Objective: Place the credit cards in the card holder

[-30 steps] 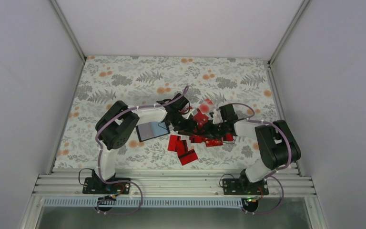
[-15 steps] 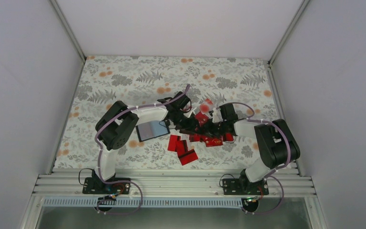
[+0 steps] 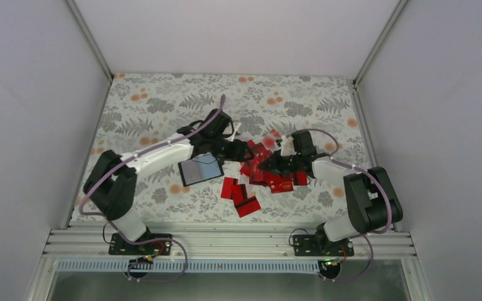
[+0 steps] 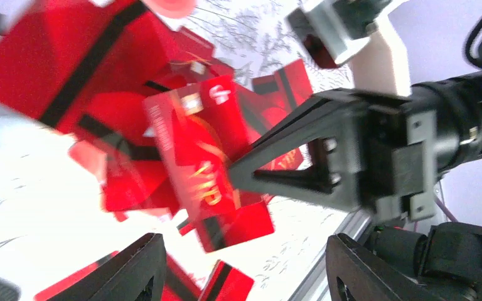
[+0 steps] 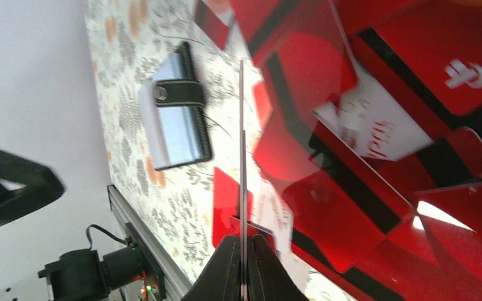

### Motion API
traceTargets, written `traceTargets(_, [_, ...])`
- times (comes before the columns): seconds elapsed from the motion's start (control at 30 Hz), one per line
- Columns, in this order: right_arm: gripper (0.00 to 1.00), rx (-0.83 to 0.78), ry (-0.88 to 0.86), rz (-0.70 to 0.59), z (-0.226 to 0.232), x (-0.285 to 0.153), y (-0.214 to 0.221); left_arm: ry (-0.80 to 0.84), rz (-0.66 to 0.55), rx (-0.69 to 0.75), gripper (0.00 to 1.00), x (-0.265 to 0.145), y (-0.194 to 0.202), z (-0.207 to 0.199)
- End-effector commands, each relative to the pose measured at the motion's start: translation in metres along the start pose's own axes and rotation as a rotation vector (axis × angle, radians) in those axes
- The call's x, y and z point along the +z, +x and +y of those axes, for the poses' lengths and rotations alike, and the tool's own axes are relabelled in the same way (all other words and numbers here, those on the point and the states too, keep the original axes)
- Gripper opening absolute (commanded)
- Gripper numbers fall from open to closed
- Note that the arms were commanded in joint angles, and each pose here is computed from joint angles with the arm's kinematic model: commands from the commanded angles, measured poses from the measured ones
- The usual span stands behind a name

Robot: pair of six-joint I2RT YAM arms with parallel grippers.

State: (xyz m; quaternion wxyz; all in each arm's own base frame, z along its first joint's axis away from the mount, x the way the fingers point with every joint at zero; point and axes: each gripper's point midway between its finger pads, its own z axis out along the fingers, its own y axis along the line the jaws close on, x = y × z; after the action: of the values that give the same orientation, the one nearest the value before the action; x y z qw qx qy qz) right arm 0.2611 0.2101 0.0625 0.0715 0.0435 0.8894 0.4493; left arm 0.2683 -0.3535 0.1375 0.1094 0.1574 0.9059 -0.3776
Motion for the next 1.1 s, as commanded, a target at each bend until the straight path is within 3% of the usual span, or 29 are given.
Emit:
traceTargets(0.0, [0.04, -0.069, -0.063, -0.029, 0.038, -0.018, -0.014, -0.053, -0.094, -0.021, 0.66, -0.029, -0.001, 0.025])
traceTargets(0.4, [0.04, -0.022, -0.251, -0.05, 0.117, -0.059, -0.031, 0.367, -0.302, 0.002, 0.71, -0.093, 0.008, -0.017])
traceTargets(0.57, [0.04, -0.038, -0.322, -0.057, 0.157, -0.082, -0.038, 0.55, -0.371, 0.0, 0.66, -0.12, -0.003, -0.04])
traceTargets(1.07, [0.04, -0.097, -0.436, -0.07, 0.217, -0.12, -0.039, 0.747, -0.39, 0.119, 0.53, -0.149, -0.027, -0.086])
